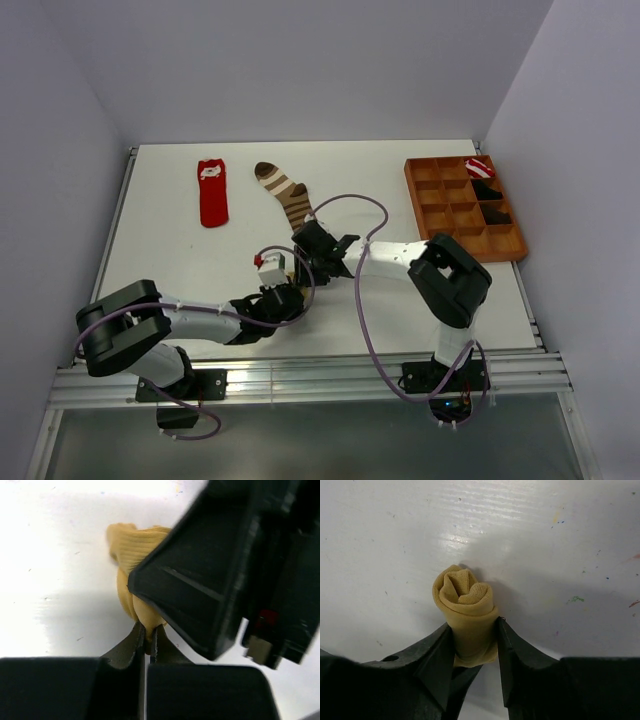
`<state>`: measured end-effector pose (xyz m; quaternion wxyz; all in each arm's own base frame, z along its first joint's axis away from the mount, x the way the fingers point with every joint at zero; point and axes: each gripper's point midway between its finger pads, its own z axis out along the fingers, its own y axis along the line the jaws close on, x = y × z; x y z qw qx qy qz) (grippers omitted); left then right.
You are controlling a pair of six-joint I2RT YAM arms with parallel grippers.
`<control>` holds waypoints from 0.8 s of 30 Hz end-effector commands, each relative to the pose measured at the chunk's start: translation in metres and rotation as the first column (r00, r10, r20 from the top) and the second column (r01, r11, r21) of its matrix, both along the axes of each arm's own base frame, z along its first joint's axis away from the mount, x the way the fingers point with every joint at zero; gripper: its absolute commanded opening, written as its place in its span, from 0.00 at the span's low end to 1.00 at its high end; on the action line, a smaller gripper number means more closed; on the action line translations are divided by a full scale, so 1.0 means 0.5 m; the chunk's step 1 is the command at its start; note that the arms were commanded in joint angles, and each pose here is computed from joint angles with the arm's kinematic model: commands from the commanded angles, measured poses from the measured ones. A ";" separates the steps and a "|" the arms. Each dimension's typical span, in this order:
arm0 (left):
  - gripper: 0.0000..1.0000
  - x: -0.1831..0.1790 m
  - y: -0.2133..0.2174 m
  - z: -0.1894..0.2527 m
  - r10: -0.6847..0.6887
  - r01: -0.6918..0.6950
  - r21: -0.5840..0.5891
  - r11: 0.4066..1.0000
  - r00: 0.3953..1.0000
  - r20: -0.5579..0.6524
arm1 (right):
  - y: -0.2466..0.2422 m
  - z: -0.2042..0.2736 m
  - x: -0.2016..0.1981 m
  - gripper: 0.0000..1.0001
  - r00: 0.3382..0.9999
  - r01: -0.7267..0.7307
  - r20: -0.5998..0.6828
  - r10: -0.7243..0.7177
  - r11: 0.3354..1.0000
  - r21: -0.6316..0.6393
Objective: Roll the socks
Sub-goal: Roll the sock at the center of the board.
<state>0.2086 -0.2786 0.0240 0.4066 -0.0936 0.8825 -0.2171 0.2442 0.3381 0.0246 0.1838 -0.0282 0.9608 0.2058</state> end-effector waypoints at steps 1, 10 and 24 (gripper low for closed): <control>0.00 -0.014 0.032 -0.028 0.021 -0.025 -0.045 0.999 0.997 -0.076 | 0.005 -0.002 -0.025 0.45 0.999 -0.044 -0.024 0.044 0.999 0.014; 0.00 -0.019 0.051 -0.046 0.014 -0.036 -0.151 0.988 0.990 -0.143 | 0.015 -0.010 -0.026 0.53 0.989 -0.150 0.001 0.150 0.989 -0.011; 0.00 -0.016 0.070 -0.061 0.035 -0.069 -0.188 0.980 0.983 -0.181 | 0.010 -0.077 -0.051 0.50 0.974 -0.225 -0.036 0.225 0.923 -0.312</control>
